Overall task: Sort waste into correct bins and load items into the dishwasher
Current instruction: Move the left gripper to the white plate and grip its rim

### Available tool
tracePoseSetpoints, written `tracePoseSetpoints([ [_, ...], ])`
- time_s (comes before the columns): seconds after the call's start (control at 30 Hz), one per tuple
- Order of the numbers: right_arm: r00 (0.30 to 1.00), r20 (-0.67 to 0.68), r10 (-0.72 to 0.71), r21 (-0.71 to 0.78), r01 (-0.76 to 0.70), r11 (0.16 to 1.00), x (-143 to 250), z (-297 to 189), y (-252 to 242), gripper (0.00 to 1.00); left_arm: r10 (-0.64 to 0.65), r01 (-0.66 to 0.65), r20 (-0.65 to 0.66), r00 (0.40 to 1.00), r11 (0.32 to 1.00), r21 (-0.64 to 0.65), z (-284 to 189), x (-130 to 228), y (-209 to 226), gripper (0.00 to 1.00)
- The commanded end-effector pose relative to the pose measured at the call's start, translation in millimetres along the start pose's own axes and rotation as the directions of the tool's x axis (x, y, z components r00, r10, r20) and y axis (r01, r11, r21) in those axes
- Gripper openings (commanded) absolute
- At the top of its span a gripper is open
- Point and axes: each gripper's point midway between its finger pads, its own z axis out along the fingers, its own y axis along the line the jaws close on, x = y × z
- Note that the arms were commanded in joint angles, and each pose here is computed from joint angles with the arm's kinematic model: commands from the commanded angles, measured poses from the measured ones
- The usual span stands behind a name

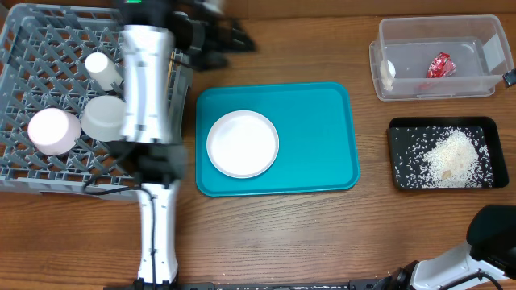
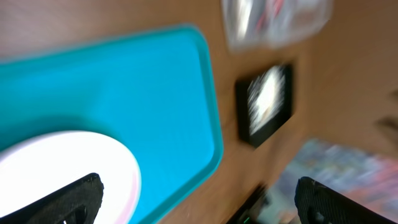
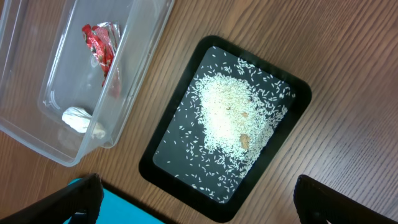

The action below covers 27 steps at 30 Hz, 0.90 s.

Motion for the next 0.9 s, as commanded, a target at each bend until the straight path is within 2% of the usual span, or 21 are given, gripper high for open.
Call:
tracePoseSetpoints([
  [0.0, 1.0, 0.01, 0.005, -0.011, -0.005, 1.0, -1.2, -3.7, 1.1, 1.0, 0.019, -0.036, -0.067, 0.998, 0.964, -0.265, 42.0, 29.3, -6.6, 1.0],
  [0.07, 1.0, 0.01, 0.005, -0.01, -0.005, 1.0, -1.2, -3.7, 1.1, 1.0, 0.05, -0.094, -0.116, 0.992, 0.904, -0.418, 68.7, 47.4, -3.9, 1.0],
  [0.17, 1.0, 0.01, 0.005, -0.011, -0.005, 1.0, -1.2, -3.7, 1.1, 1.0, 0.104, -0.174, -0.146, 0.984, 0.758, -0.629, 86.0, 61.8, 8.1, 1.0],
  [0.23, 1.0, 0.01, 0.005, -0.011, -0.005, 1.0, -1.2, -3.7, 1.1, 1.0, 0.142, -0.23, -0.185, 0.972, 0.71, -0.666, 97.4, 72.9, 2.9, 1.0],
  [0.37, 1.0, 0.01, 0.005, -0.011, -0.005, 1.0, -1.2, -3.7, 1.1, 1.0, 0.224, -0.361, -0.289, 0.931, 0.688, -0.63, 118.3, 94.9, -15.0, 1.0],
  [0.47, 1.0, 0.01, 0.005, -0.01, -0.005, 1.0, -1.2, -3.7, 1.1, 1.0, 0.108, -0.228, -0.214, 0.971, 0.699, -0.678, 125.8, 104.0, -13.3, 1.0],
  [0.6, 1.0, 0.01, 0.005, -0.01, -0.005, 1.0, -1.3, -3.7, 1.0, 1.0, -0.075, -0.009, -0.069, 0.995, 0.604, -0.797, 122.2, 106.5, 21.9, 1.0],
  [0.77, 1.0, 0.01, 0.005, -0.01, -0.005, 1.0, -1.2, -3.7, 1.1, 1.0, -0.201, 0.003, -0.12, 0.972, 0.525, -0.851, 122.2, 125.7, 67.0, 1.0],
  [0.87, 1.0, 0.01, 0.005, -0.011, -0.005, 1.0, -1.2, -3.7, 1.1, 1.0, -0.213, -0.049, -0.205, 0.955, 0.568, -0.821, 132.2, 134.6, 74.4, 1.0],
])
